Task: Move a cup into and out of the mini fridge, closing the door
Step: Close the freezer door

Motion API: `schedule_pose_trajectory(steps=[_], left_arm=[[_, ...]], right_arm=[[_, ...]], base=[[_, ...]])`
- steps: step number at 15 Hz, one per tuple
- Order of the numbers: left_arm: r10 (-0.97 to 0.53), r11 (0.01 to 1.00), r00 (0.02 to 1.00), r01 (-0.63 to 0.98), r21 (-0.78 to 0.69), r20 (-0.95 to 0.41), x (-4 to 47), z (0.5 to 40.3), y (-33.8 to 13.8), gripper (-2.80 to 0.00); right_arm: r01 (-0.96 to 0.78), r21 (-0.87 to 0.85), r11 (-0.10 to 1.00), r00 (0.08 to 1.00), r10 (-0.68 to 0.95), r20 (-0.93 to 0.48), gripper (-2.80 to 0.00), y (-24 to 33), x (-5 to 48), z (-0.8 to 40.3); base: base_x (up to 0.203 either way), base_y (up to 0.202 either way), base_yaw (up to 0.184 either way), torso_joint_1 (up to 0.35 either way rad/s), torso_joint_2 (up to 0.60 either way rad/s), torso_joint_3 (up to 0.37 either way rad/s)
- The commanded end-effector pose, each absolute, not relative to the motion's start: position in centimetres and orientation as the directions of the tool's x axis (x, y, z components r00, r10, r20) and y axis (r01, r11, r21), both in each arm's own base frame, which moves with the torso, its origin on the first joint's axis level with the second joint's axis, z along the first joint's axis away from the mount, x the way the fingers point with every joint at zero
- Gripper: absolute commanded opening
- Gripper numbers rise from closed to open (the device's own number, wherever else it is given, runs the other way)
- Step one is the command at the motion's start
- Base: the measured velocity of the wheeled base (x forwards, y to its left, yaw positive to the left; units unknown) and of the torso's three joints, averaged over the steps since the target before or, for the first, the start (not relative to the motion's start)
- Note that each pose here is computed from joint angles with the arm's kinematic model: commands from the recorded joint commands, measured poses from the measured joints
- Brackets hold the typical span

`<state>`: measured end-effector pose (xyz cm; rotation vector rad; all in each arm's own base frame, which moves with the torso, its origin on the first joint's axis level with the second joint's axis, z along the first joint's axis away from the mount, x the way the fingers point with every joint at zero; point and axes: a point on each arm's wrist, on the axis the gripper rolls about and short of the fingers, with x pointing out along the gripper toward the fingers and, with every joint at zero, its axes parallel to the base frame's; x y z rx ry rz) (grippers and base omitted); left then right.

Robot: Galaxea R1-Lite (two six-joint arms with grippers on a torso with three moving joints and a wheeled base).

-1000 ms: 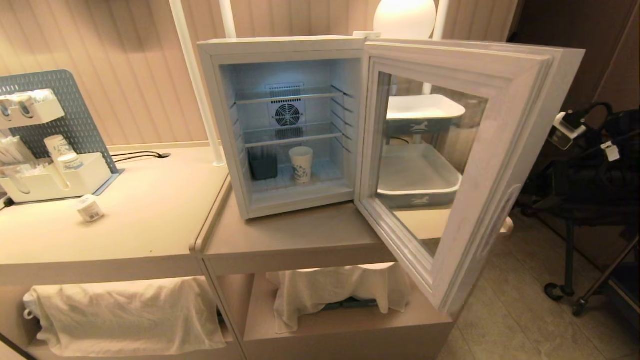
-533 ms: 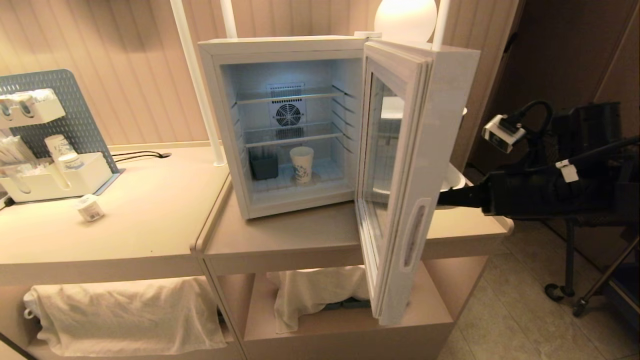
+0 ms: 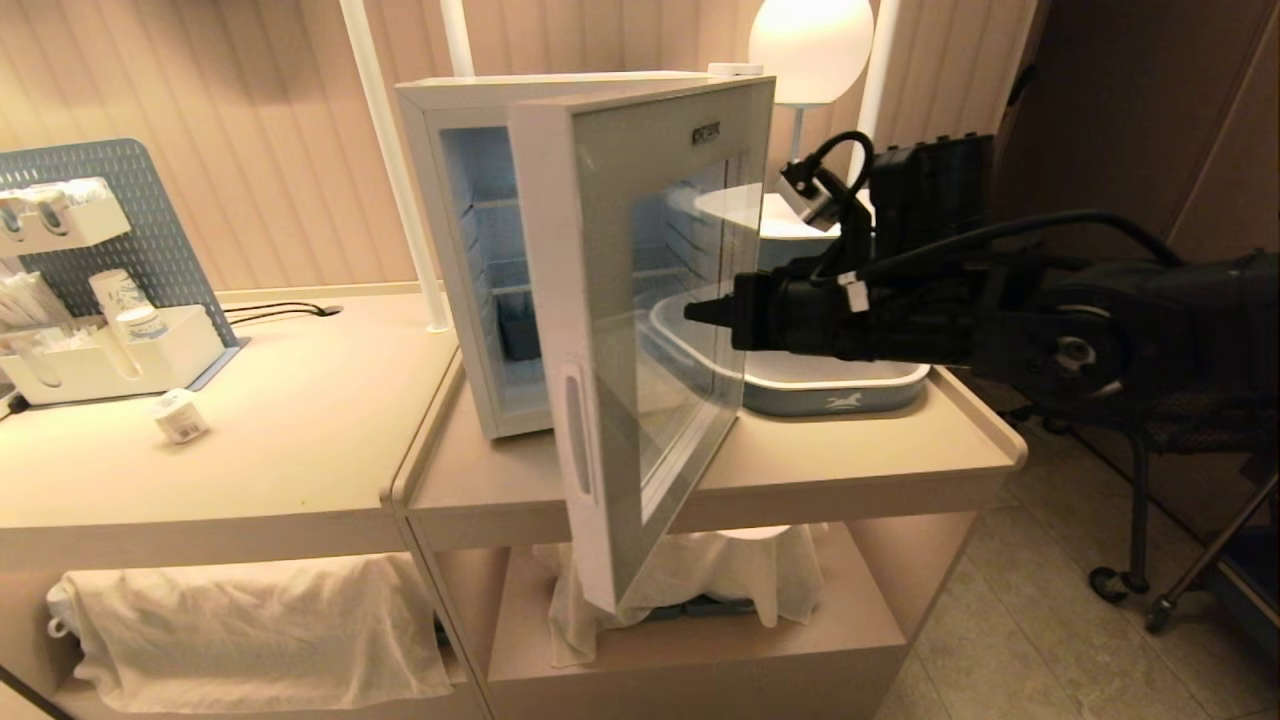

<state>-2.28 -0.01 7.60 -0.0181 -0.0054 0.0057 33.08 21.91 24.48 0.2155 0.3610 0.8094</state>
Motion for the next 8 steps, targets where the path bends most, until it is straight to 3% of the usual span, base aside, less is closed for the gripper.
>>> schedule_pose_trajectory(steps=[1,4,8], left_arm=[[0.006,1.0,1.0,-0.006,-0.019,0.003,-2.3,7.6,0.0,-2.8],[0.006,1.0,1.0,-0.006,-0.018,0.003,-2.3,7.6,0.0,-2.8],[0.006,1.0,1.0,-0.006,-0.02,0.003,-2.3,7.6,0.0,-2.8]], right_arm=[[-0.646,0.307,0.699,0.664,0.713,-0.227,-2.8,24.7,36.0,23.2],[-0.595,0.264,0.759,0.736,0.647,-0.2,-2.8,27.4,39.9,22.2],[-0.578,0.033,0.815,0.785,0.567,-0.248,-2.8,31.3,41.2,15.7]], base=[[0.0,0.0,0.0,0.0,0.0,0.0],[0.0,0.0,0.0,0.0,0.0,0.0],[0.0,0.0,0.0,0.0,0.0,0.0]])
